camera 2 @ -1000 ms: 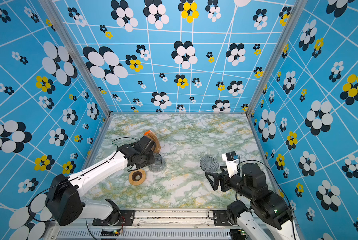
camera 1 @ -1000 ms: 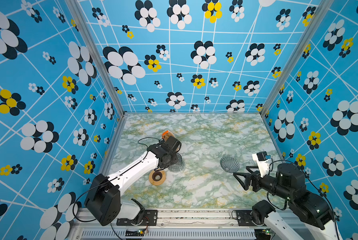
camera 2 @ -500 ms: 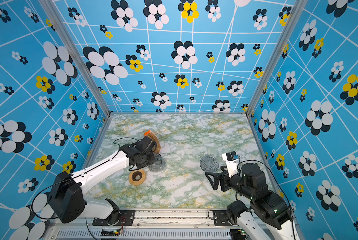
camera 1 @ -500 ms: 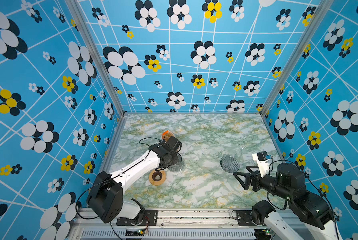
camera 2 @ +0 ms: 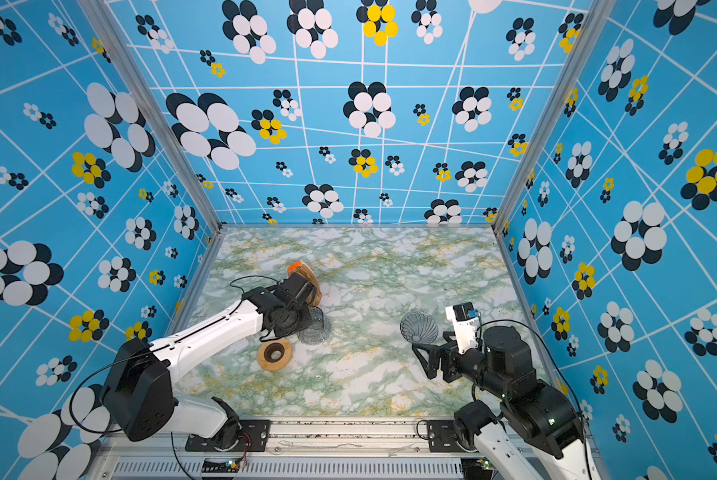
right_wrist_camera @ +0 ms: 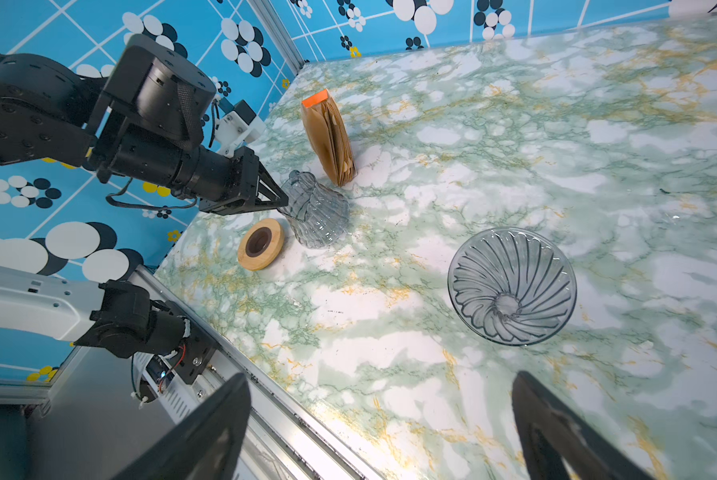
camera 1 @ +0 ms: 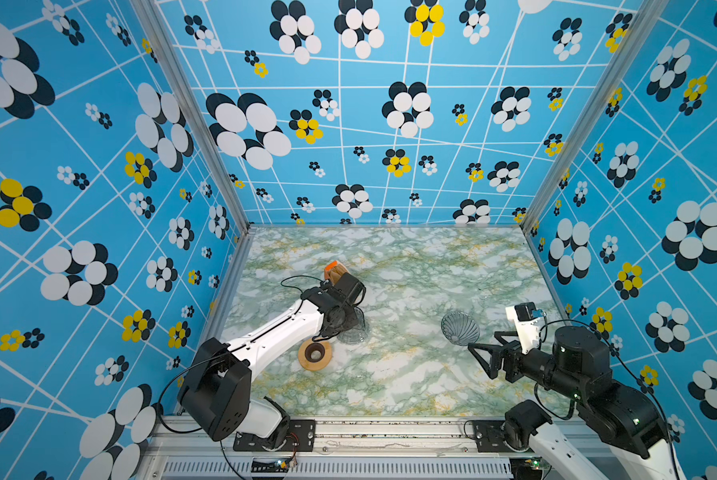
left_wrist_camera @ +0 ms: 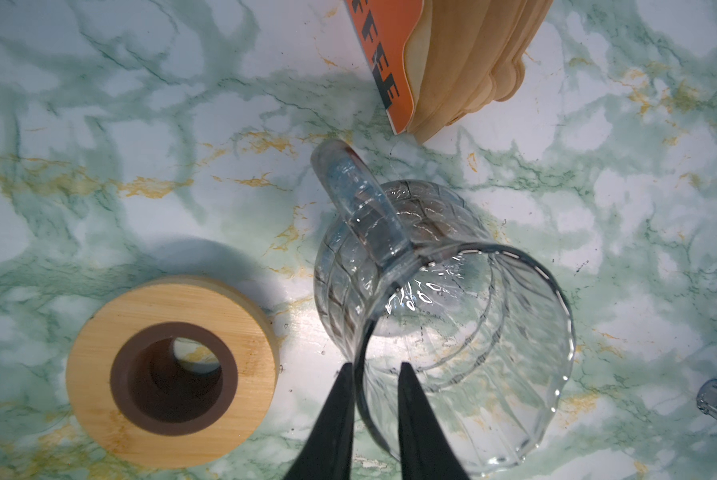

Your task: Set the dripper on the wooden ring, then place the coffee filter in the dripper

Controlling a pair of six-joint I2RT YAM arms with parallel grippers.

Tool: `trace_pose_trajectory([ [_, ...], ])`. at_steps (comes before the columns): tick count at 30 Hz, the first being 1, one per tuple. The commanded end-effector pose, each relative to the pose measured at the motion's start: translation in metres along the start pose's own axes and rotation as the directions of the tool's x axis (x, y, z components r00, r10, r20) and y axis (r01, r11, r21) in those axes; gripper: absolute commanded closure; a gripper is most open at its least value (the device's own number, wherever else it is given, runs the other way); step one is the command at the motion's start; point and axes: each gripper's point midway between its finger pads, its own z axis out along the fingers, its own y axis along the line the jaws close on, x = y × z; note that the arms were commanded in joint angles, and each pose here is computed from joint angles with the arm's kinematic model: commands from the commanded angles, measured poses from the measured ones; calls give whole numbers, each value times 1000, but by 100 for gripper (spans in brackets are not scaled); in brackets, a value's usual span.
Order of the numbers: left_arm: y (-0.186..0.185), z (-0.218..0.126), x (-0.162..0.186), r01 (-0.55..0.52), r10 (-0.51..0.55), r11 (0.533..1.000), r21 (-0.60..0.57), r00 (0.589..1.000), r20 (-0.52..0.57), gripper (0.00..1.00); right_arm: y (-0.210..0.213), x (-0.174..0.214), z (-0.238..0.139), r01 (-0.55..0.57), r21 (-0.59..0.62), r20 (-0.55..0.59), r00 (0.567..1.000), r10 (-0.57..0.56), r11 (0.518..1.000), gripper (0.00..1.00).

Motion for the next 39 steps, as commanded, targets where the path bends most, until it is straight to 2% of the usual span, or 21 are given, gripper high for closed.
trace_pose_trajectory([
  [1, 1, 5, 1, -25, 25, 1000, -18, 1000, 2, 79, -2, 2, 3, -11, 10, -12, 1000, 11, 1000, 1],
  [19, -10, 8, 6, -54, 54, 999, -1, 998, -16, 85, -3, 3, 4, -14, 14, -14, 1000, 14, 1000, 1],
  [28, -37, 10, 2, -129, 130, 991, 30, 991, -30, 88, -4, 3, 4, -14, 18, -16, 1000, 14, 1000, 2],
  [39, -76, 20, -25, -199, 199, 980, 19, 980, -13, 89, -6, 3, 5, -14, 27, -15, 1000, 15, 1000, 2],
])
